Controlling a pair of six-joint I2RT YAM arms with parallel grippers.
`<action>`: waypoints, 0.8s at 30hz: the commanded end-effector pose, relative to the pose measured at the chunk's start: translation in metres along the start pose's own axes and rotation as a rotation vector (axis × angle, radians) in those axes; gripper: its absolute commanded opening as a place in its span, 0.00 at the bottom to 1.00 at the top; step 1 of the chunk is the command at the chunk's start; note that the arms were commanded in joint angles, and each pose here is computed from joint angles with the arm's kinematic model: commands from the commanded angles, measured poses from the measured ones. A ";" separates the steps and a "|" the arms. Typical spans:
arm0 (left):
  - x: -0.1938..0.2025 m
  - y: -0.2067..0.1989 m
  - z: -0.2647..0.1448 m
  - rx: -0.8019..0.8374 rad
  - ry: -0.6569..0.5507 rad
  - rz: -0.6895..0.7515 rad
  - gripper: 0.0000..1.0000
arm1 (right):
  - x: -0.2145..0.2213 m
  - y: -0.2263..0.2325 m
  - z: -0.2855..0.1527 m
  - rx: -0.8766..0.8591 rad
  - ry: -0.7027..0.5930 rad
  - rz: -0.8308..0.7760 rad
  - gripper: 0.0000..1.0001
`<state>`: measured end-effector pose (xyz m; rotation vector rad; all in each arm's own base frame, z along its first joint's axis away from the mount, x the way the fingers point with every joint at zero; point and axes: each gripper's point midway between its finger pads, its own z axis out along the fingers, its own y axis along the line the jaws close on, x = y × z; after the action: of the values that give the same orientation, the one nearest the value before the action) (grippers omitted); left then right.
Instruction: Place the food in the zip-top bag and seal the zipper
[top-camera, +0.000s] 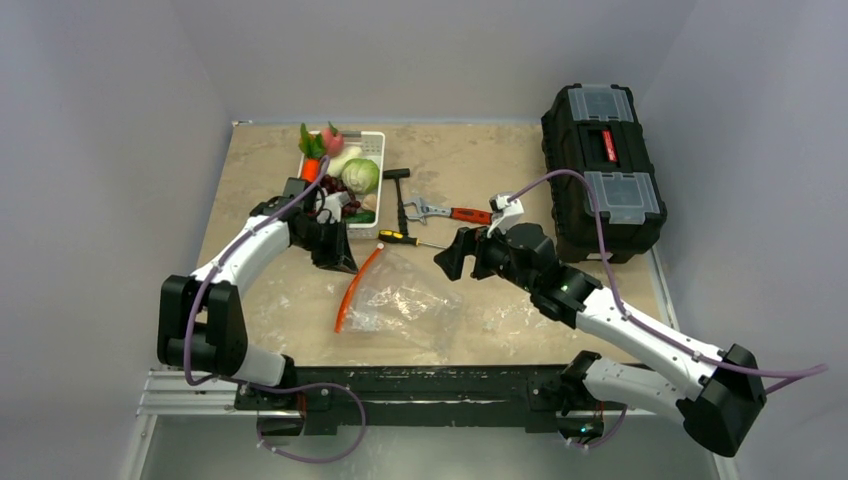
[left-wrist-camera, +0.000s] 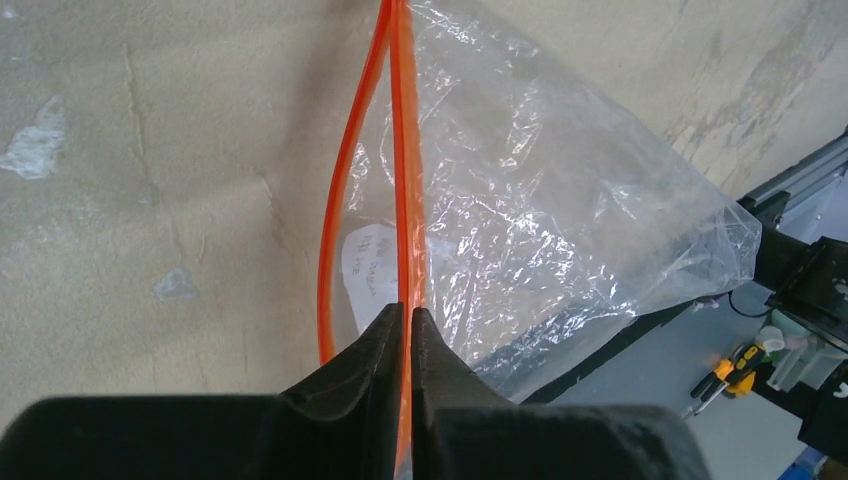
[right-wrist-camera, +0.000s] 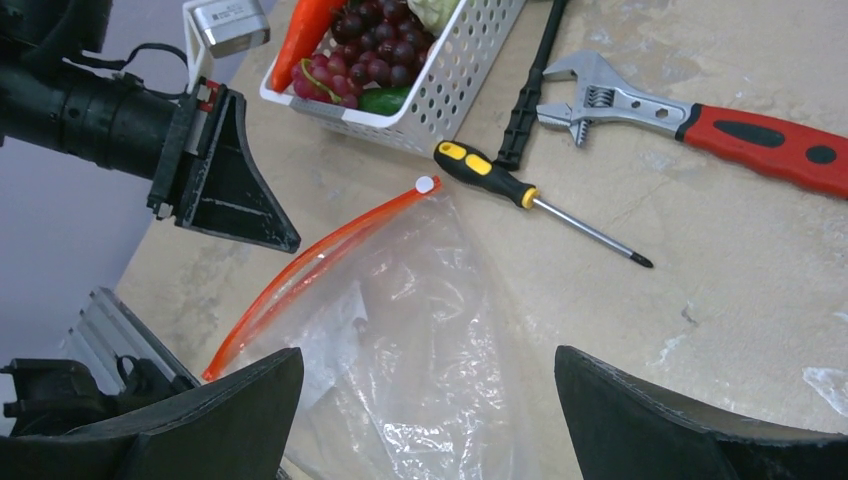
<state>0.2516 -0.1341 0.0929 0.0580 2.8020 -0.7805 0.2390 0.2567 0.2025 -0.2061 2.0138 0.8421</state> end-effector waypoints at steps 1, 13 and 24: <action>-0.005 -0.022 0.002 0.124 -0.014 0.010 0.02 | -0.016 0.012 -0.004 -0.033 -0.024 -0.004 0.99; 0.000 -0.013 0.014 0.098 0.022 -0.030 0.67 | -0.006 0.006 -0.008 -0.025 -0.017 0.005 0.99; 0.012 -0.044 0.034 0.284 0.134 -0.049 0.24 | -0.008 0.010 -0.010 -0.045 -0.029 0.024 0.99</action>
<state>0.2377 -0.1768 0.0703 0.0442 2.8810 -1.0999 0.2333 0.2538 0.2024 -0.2146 2.0317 0.8443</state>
